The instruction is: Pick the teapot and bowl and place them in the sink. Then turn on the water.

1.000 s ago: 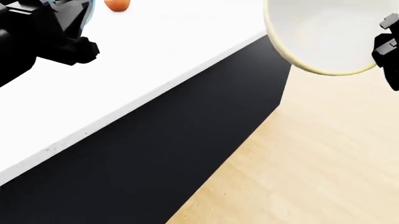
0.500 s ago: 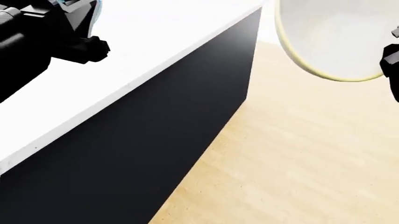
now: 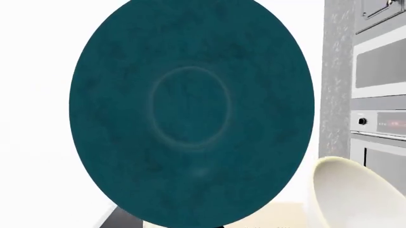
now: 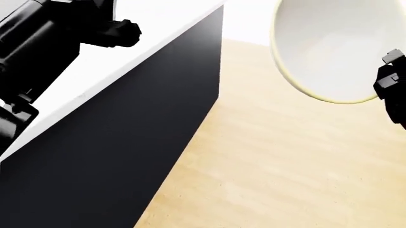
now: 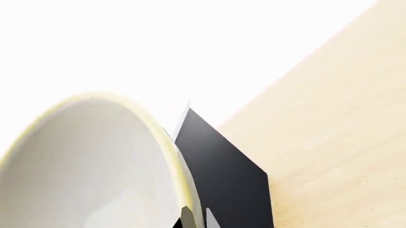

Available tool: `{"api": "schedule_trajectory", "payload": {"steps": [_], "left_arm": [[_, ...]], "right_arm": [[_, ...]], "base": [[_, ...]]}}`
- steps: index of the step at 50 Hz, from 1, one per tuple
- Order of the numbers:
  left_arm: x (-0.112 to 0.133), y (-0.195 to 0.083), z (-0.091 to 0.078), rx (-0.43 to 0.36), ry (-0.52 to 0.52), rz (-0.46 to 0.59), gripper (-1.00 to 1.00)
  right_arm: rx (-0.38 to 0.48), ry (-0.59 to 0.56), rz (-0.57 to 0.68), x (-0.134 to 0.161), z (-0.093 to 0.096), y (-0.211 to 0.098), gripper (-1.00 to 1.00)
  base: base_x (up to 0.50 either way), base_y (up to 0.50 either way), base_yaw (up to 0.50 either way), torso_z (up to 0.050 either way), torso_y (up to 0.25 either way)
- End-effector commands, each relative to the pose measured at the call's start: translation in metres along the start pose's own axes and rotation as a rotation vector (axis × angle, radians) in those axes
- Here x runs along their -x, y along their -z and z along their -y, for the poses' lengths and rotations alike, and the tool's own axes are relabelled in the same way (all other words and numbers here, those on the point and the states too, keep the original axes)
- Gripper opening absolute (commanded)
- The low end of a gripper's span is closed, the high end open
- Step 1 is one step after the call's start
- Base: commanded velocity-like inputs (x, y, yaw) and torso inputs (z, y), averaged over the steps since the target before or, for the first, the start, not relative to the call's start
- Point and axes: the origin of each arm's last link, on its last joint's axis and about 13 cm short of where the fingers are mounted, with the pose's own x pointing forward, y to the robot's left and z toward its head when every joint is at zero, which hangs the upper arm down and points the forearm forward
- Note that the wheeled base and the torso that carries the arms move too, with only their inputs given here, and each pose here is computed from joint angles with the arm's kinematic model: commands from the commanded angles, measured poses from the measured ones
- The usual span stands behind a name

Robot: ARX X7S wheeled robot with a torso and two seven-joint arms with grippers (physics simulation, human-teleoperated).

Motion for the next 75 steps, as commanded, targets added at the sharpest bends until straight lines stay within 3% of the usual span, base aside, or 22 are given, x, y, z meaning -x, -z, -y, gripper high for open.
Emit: {"api": "schedule_trajectory", "payload": {"steps": [1,17,22,30,33,38,44,50,59,66,75], "left_arm": [[-0.047,0.006,-0.016,-0.013,-0.011,0.011,-1.0],[-0.129,0.006,-0.033,-0.045,0.015,-0.1,-1.0],[-0.146,0.017,-0.038,0.033,0.015,-0.054,-1.0],[-0.179,0.026,-0.036,0.094,0.06,0.003,-1.0],[-0.194,0.02,-0.037,0.131,0.074,0.031,-1.0],[-0.206,0.004,-0.039,0.117,0.065,0.032,-1.0],[-0.202,0.0,-0.042,0.16,0.042,0.052,-1.0],[-0.19,0.01,-0.043,0.155,0.036,0.024,-1.0],[-0.136,0.014,-0.031,0.202,0.063,0.084,-1.0],[-0.11,0.012,-0.025,0.236,0.074,0.154,-1.0],[-0.105,0.012,-0.024,0.25,0.077,0.177,-1.0]], "right_arm": [[0.003,0.009,0.002,-0.002,0.004,0.005,-1.0],[-0.041,0.139,0.093,-0.014,0.031,0.002,-1.0],[-0.026,0.121,0.072,-0.023,0.023,0.008,-1.0],[-0.018,0.103,0.07,-0.028,0.015,0.007,-1.0],[-0.013,0.094,0.06,-0.029,0.013,0.008,-1.0],[-0.001,0.087,0.049,-0.036,0.01,0.007,-1.0],[0.0,0.082,0.057,-0.037,0.007,0.003,-1.0],[0.006,0.073,0.065,-0.037,0.003,0.0,-1.0],[0.004,0.034,0.069,-0.028,-0.008,-0.002,-1.0],[0.007,0.006,0.065,-0.025,-0.016,-0.004,-1.0],[0.014,-0.018,0.076,-0.021,-0.024,-0.011,-1.0]], "base": [[-0.01,0.02,-0.5,0.0,0.0],[-0.01,0.02,-0.5,0.001,0.002],[-0.01,0.02,-0.5,0.0,0.002],[-0.01,0.02,-0.5,0.001,0.001],[0.0,0.02,-0.5,0.0,0.003],[0.0,0.02,-0.5,0.0,0.002],[0.0,0.02,-0.5,0.002,0.002],[0.0,0.02,-0.5,0.0,0.002],[0.0,0.03,-0.5,0.001,0.002],[0.0,0.05,-0.5,0.0,0.001],[0.0,0.06,-0.5,0.001,0.002]]}}
